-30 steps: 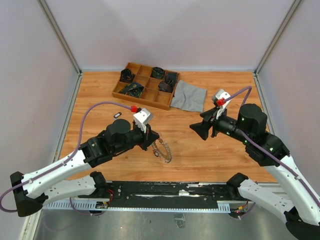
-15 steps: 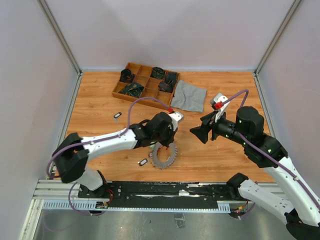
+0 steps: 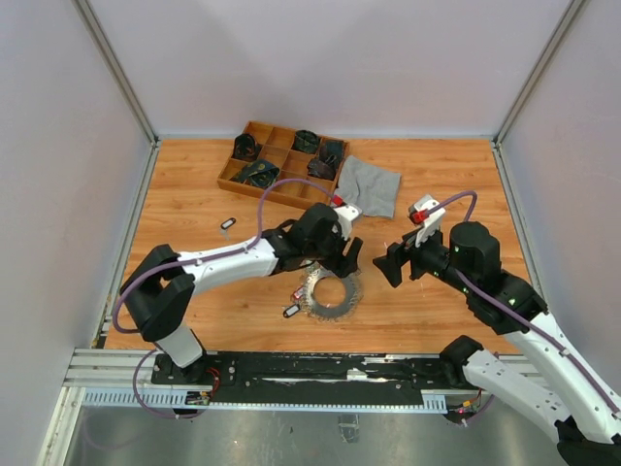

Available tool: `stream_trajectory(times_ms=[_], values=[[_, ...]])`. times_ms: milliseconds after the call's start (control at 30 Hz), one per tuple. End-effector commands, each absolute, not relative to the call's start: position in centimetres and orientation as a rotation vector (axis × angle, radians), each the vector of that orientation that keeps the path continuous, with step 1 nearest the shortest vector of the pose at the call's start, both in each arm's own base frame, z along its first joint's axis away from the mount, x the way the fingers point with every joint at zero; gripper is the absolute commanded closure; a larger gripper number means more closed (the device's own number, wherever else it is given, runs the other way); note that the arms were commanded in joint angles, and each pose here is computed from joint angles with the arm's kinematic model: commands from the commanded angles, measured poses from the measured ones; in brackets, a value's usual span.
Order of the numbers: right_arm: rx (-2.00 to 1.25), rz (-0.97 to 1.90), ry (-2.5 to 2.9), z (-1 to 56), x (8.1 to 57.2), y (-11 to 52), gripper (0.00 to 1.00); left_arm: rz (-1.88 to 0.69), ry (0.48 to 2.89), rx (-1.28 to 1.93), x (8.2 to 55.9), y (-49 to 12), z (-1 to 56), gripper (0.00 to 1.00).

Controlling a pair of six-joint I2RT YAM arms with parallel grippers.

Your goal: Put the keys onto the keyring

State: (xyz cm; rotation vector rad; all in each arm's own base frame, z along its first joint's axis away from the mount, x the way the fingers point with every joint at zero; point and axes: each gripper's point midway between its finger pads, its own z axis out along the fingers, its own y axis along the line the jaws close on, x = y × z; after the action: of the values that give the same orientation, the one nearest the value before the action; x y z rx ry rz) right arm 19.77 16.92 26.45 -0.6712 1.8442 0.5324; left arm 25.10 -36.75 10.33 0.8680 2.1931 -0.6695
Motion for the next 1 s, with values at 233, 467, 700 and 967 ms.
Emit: stream_trajectory(times_ms=[233,467,700,967], values=[[-0.631,0.538,1.899,23.3,21.5,17.9,0.02,-0.753,2.051,0.455,31.2,-28.9,16.9,0.26],[-0.51,0.472,2.104,19.1,23.6,17.9,0.04,-0.751,2.03,0.245,33.6,-24.0,17.1,0.26],[-0.514,0.531,2.259,15.7,24.9,20.4,0.23,-0.713,2.002,0.116,34.9,-20.7,16.1,0.26],[-0.614,0.626,2.314,13.6,26.6,23.9,0.47,-0.72,1.963,0.138,34.4,-20.1,14.6,0.28]])
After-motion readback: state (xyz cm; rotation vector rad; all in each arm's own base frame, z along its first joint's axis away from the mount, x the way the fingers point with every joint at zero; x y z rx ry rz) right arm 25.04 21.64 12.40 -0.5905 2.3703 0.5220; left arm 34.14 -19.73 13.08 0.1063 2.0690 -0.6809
